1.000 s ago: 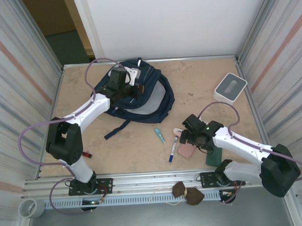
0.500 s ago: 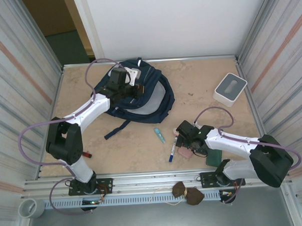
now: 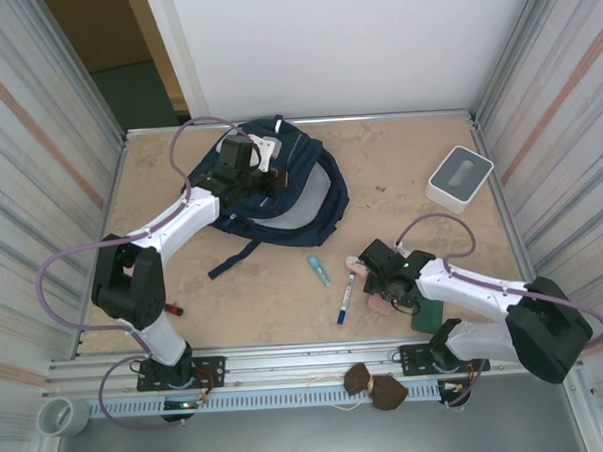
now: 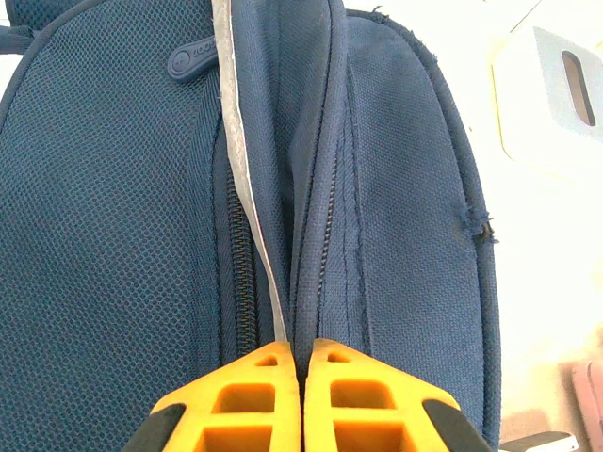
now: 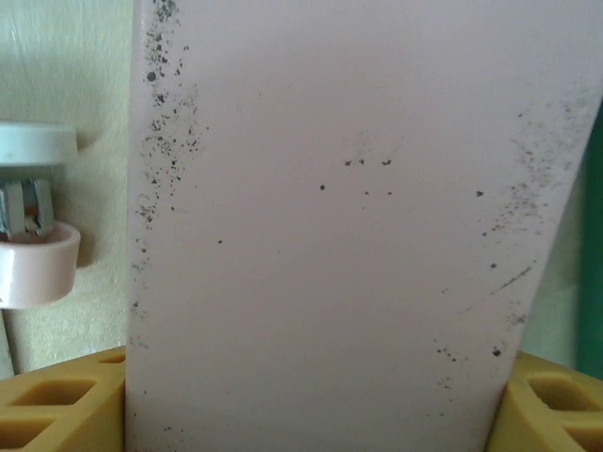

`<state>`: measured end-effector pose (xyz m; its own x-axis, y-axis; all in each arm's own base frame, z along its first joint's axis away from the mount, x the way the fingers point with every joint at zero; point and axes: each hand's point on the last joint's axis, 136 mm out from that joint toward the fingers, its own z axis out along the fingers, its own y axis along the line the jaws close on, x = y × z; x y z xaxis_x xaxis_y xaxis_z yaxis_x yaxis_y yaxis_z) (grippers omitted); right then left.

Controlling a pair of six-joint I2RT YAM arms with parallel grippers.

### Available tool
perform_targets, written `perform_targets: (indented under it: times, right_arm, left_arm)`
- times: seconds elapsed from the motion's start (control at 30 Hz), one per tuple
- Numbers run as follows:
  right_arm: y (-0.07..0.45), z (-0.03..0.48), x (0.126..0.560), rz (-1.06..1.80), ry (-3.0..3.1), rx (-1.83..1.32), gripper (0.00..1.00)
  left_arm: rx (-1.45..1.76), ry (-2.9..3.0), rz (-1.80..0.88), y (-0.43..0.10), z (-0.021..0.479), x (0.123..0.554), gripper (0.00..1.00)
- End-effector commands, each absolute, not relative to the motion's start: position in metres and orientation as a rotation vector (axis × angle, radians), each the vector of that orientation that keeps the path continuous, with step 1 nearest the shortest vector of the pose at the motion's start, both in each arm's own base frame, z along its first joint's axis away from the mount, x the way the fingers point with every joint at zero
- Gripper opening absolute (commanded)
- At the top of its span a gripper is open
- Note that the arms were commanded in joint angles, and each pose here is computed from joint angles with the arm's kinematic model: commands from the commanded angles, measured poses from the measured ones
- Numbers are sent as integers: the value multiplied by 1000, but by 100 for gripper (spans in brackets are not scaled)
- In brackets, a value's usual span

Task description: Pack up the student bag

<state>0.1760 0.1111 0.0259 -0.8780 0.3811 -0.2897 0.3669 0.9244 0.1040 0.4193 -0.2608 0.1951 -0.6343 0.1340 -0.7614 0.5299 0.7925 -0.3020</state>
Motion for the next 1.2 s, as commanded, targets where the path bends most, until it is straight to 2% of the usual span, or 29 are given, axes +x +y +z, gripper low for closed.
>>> perform_targets:
  times: [0.0, 0.17, 0.47, 0.63, 0.9, 1.03, 1.17]
  right_arm:
    - [93, 63, 189, 6, 2659, 526, 37]
    - [107, 130, 216, 174, 2507, 369, 32]
    - [224, 194, 310, 790, 2424, -12, 30]
    - [276, 192, 373, 975, 2394, -30, 30]
    - [319, 154, 472, 1049, 2372, 293, 32]
    - [346, 132, 502, 1019, 2390, 354, 44]
    - [365, 125, 509, 1037, 2415, 279, 66]
  left_arm:
    - [511, 2092, -757, -274, 236, 422, 0]
    - [503, 2022, -888, -276, 264, 424, 0]
    - [477, 1948, -1035, -264, 303, 435, 0]
    - [426, 1919, -1140, -251, 318, 449, 0]
    - [397, 1904, -1161, -247, 330, 460, 0]
    - [374, 1897, -1157, -242, 335, 463, 0]
    - [354, 1892, -1164, -240, 334, 466, 0]
